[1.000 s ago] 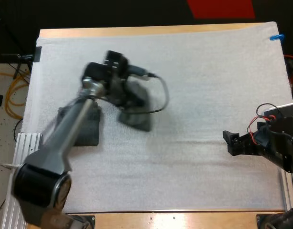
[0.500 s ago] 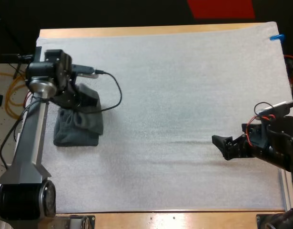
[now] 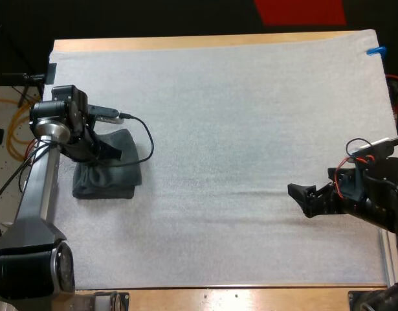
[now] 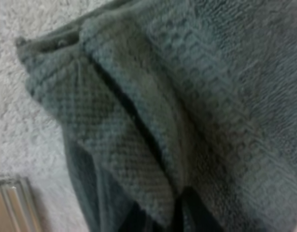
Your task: Pick towel from pile fold and stack
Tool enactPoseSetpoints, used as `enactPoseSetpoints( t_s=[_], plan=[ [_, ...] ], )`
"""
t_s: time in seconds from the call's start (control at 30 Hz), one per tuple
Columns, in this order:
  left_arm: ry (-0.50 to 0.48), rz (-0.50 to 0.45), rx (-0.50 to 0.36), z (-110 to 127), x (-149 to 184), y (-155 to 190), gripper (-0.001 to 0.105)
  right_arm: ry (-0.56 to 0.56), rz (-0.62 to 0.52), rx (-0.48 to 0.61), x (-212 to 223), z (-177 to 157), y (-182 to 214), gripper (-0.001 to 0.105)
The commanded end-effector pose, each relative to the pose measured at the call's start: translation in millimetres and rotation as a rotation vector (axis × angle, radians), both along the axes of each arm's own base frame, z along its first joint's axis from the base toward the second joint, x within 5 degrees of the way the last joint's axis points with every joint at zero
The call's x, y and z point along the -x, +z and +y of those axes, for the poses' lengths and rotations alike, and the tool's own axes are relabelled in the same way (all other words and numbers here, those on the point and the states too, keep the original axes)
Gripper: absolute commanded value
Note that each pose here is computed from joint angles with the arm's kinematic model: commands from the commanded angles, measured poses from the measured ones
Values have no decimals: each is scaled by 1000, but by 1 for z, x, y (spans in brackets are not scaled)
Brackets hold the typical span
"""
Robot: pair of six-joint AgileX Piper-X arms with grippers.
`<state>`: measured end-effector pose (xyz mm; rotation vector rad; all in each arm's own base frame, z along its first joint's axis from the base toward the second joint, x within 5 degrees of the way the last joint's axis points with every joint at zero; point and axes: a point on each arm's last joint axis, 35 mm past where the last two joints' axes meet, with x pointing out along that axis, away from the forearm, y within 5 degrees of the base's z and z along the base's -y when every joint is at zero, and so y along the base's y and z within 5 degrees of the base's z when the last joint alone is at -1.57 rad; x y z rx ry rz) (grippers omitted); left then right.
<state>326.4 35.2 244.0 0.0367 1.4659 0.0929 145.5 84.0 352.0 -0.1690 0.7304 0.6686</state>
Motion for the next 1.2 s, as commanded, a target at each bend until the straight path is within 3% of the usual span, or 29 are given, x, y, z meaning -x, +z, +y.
enactPoseSetpoints(
  t_s=[0.0, 0.27, 0.47, 0.53, 0.73, 0.9, 0.97, 1.17],
  plan=[
    [-4, -3, -39, 2, 0, 0, 13, 7, -9, -16, 1, 0, 2, 90],
    [-3, -5, -141, 5, -1, 1, 47, 7, -19, -21, 0, 0, 3, 90],
    [13, -14, -221, 8, 0, 8, 47, 7, -38, -31, -1, 1, 5, 90],
    [38, -43, -186, 6, 2, 14, 47, 7, -40, -32, -1, 1, 5, 90],
    [79, -219, 72, -4, 21, 56, 47, -23, -16, -59, -1, 1, 5, 90],
    [-27, -399, 348, -18, 52, 103, 47, -19, -2, -78, -1, 1, 5, 90],
    [-58, -451, 387, -22, 63, 116, 47, -12, 0, -89, -1, 2, 6, 90],
    [-153, -634, 384, -38, 93, 155, 47, -8, -18, -138, -17, 11, 5, 90]
  ],
)
